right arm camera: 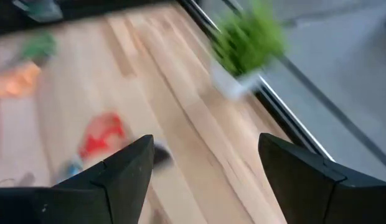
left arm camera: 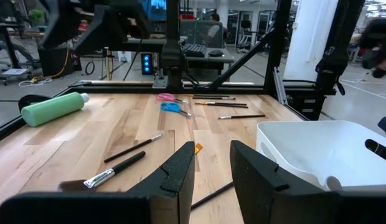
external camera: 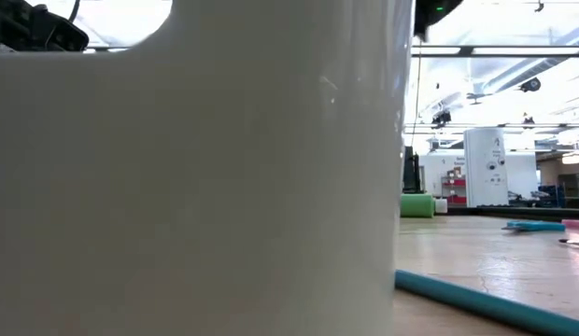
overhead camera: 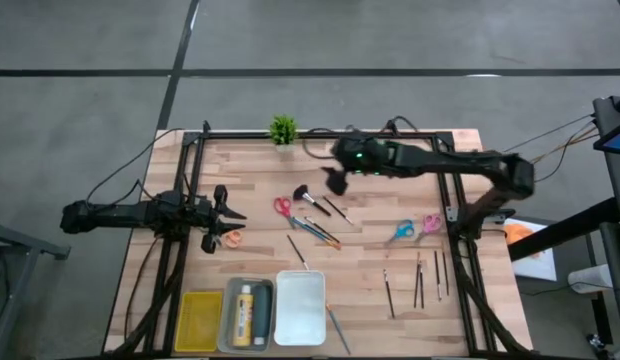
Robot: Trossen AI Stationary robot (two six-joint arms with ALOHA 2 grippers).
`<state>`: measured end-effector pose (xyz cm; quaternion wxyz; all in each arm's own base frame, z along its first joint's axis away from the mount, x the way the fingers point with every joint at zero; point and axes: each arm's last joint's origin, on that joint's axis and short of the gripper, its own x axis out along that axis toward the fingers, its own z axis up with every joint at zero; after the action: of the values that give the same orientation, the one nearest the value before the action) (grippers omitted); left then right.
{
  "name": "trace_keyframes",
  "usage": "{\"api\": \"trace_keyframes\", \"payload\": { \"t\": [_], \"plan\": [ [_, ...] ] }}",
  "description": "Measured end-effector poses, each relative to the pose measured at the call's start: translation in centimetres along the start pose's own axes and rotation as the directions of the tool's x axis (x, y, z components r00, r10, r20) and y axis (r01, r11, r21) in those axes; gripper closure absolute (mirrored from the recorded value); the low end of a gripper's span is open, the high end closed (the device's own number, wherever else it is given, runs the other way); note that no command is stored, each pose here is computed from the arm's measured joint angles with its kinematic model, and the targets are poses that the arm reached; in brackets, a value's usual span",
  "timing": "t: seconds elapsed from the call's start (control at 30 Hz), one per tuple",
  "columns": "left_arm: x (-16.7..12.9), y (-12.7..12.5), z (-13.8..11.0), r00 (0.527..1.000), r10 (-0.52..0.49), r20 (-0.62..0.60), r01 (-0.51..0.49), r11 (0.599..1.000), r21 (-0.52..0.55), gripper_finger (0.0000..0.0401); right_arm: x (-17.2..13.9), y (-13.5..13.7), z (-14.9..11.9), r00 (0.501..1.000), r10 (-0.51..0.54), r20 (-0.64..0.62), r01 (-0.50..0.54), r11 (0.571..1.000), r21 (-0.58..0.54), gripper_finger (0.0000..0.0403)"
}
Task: Pick & Place Paint Supplies
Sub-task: Put the green paint bottle into the gray bin
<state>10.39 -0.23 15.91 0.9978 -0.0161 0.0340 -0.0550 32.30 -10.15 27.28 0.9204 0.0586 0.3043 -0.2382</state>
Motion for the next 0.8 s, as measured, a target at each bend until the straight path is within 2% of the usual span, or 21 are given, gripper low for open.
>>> {"api": "trace_keyframes", "payload": {
  "t": [0.1,0.33,0.57,0.7,0.8],
  "plan": [
    [0.0,0.0,0.0,1.0,0.0,0.0,0.0,1.0,0.0,0.0297,-1.5,-1.9,-1.8,0.997,-0.044,-0.071,0.046,0.999,0.02,0.0116],
    [0.0,0.0,0.0,1.0,0.0,0.0,0.0,1.0,0.0,0.0297,-3.2,-6.9,-5.2,0.973,-0.188,-0.137,0.199,0.977,0.071,0.0116],
    [0.0,0.0,0.0,1.0,0.0,0.0,0.0,1.0,0.0,0.0297,-2.3,-11.3,-7.2,0.93,-0.286,-0.23,0.293,0.956,-0.004,0.0116],
    [0.0,0.0,0.0,1.0,0.0,0.0,0.0,1.0,0.0,0.0297,-1.2,-13.4,-8.0,0.917,-0.273,-0.291,0.268,0.962,-0.06,0.0116],
    [0.0,0.0,0.0,1.0,0.0,0.0,0.0,1.0,0.0,0.0297,-0.4,-14.8,-8.1,0.905,-0.284,-0.316,0.285,0.957,-0.042,0.0116]
  ]
}}
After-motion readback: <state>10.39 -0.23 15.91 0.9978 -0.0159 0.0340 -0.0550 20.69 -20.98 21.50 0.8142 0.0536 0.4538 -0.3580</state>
